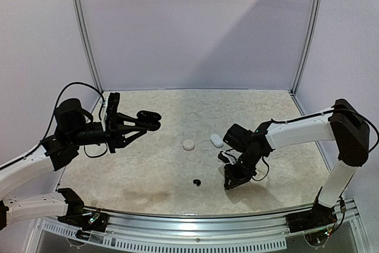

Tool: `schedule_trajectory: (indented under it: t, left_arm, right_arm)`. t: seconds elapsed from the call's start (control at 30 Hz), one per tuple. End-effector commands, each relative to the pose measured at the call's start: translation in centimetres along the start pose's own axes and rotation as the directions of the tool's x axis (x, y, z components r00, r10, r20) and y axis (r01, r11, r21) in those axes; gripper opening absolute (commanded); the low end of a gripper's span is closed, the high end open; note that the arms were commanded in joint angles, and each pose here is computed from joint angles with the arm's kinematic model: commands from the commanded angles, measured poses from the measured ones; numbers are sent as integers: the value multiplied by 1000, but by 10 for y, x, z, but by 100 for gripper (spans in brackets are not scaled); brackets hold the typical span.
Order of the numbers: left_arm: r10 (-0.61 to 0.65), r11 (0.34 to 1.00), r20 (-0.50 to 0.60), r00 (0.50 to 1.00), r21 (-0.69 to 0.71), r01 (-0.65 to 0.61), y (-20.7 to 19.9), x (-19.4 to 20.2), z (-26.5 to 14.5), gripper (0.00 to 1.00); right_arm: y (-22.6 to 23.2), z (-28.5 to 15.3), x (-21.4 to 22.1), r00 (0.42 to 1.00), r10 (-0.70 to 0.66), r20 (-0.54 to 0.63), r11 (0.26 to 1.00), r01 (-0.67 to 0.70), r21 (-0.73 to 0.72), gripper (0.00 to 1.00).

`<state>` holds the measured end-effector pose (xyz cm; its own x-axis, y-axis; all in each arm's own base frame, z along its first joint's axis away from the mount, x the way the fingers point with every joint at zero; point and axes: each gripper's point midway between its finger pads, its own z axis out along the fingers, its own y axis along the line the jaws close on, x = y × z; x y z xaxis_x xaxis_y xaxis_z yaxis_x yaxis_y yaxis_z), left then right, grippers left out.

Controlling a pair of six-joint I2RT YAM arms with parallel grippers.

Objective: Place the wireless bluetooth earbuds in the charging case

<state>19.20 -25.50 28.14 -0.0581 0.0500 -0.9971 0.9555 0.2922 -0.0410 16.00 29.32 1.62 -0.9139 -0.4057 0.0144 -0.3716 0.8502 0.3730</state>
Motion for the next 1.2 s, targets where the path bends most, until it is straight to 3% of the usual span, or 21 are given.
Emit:
schedule_trajectory:
  t: [0.0,0.1,0.47,0.67,1.0,1.17]
  left_arm:
    - [14,1000,-1,1000,-11,-14,2,1,-2,0]
    - [14,1000,-3,1000,-10,-14,2,2,-2,0]
    - [13,1000,-4,1000,-8,-13,1,3,-3,0]
    - [70,997,15,997,28,-71,-5,-2,-3,0]
    - [162,981,34,986,106,-165,-19,-4,-3,0]
    - [193,971,30,981,141,-195,-23,-4,-2,0]
  right_arm:
    - [4,10,-3,1000,-9,-5,1000,9,-10,18]
    - [5,10,-5,1000,-15,-1,1000,15,-4,10]
    - [5,-4,-12,999,-40,10,998,40,42,8]
    - [35,-44,-34,981,-166,98,986,166,5,3]
    - [110,-127,-59,851,-401,341,875,465,-133,2]
    - [158,-183,-60,702,-510,497,764,635,-113,2]
